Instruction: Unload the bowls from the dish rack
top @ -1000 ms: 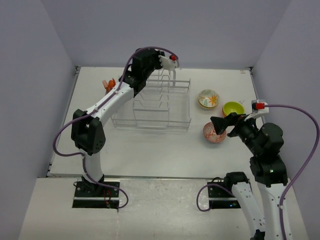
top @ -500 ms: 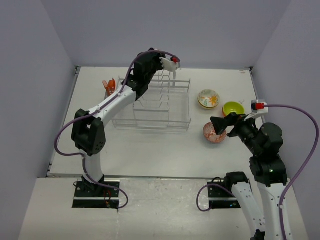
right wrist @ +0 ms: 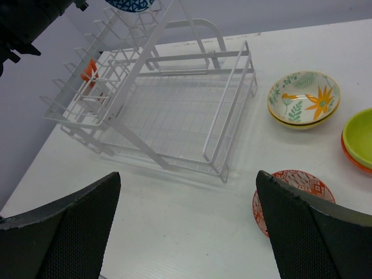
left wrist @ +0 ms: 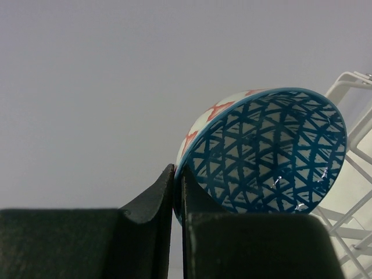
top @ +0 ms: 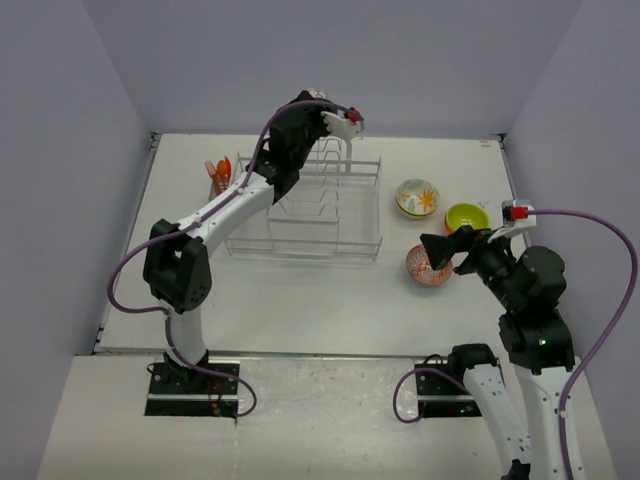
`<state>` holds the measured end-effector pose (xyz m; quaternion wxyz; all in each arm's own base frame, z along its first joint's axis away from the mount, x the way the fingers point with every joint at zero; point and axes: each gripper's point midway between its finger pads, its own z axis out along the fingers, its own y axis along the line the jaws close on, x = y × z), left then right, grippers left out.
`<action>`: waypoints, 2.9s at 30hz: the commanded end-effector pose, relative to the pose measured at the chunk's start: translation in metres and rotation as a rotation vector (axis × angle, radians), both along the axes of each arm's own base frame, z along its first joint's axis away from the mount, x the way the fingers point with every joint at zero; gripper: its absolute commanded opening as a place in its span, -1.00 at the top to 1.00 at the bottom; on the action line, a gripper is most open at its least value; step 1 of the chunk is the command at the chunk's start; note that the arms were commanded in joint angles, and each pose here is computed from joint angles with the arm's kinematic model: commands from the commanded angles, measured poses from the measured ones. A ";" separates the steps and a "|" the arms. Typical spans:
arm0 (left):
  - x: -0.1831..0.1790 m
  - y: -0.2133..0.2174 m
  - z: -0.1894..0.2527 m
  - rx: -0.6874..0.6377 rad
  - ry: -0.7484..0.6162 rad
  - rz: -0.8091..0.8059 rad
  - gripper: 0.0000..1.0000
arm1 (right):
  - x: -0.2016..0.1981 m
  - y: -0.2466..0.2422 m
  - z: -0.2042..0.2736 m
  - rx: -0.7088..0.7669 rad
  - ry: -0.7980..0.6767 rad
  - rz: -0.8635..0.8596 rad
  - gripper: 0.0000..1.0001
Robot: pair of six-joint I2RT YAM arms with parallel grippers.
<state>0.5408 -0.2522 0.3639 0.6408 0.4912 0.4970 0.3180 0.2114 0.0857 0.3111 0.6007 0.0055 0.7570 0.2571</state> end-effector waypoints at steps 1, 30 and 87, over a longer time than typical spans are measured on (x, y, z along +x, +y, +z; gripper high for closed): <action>-0.027 0.007 0.090 -0.122 -0.216 -0.011 1.00 | 0.000 0.003 0.010 -0.006 -0.056 0.020 -0.98; -0.181 0.041 0.195 -1.321 0.267 -0.142 1.00 | 0.021 0.064 0.129 0.173 -0.121 0.239 -0.90; -0.293 0.127 0.041 -1.419 0.509 0.135 -1.00 | 0.085 -0.095 -0.072 -0.220 0.633 -0.487 1.00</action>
